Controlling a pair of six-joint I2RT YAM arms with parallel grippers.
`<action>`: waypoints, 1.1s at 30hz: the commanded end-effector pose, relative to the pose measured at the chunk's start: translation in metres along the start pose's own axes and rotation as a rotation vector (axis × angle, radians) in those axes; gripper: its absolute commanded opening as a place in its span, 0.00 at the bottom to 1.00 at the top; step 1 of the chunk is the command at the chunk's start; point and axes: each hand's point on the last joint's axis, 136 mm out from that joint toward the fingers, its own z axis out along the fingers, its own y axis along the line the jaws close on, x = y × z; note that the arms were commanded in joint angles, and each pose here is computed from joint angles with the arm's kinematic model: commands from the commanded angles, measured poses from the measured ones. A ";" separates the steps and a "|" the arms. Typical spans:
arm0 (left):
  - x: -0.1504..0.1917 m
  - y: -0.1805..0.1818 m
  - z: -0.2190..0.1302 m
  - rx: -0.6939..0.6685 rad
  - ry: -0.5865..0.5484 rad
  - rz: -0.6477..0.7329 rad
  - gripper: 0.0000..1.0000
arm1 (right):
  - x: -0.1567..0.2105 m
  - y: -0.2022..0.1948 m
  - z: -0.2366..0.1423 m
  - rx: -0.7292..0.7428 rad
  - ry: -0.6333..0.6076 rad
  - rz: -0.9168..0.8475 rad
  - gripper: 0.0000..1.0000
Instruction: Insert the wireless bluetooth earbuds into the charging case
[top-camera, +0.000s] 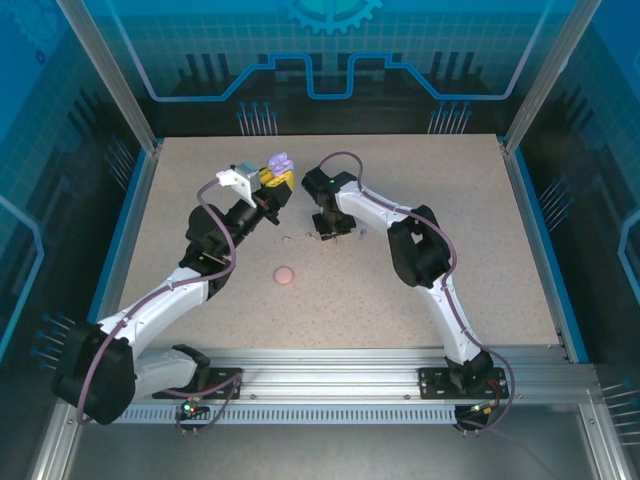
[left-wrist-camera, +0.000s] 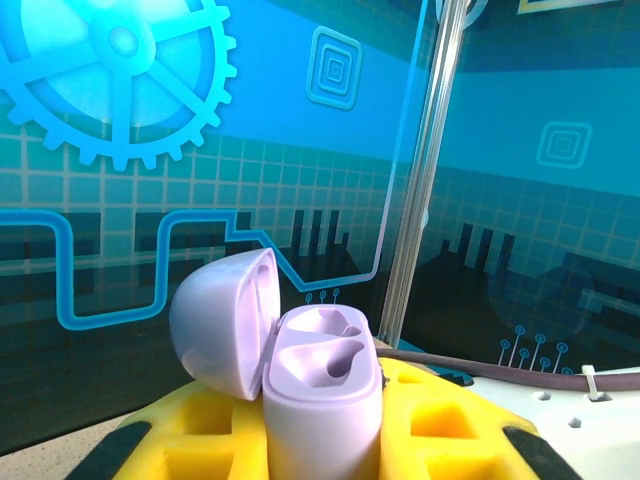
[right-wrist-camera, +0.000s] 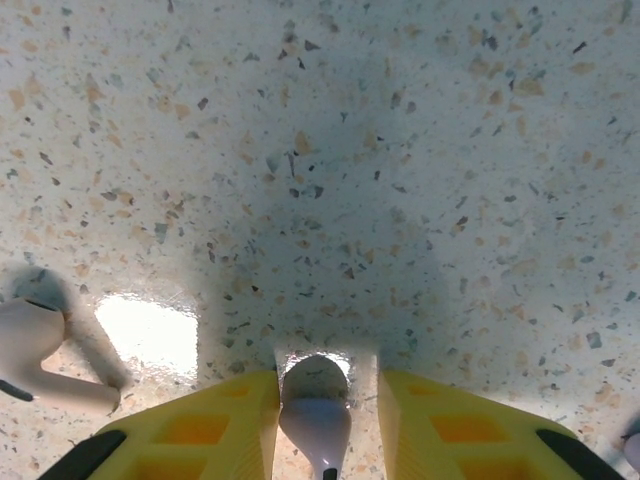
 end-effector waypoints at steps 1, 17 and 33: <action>-0.014 -0.004 -0.003 0.002 -0.047 0.020 0.00 | 0.021 0.004 0.013 0.040 0.075 -0.003 0.32; -0.013 -0.004 0.000 0.005 -0.042 0.013 0.00 | 0.034 0.007 0.020 0.020 0.108 0.047 0.24; -0.005 -0.006 0.000 0.017 -0.014 0.002 0.00 | 0.028 -0.001 -0.031 -0.035 -0.037 0.084 0.14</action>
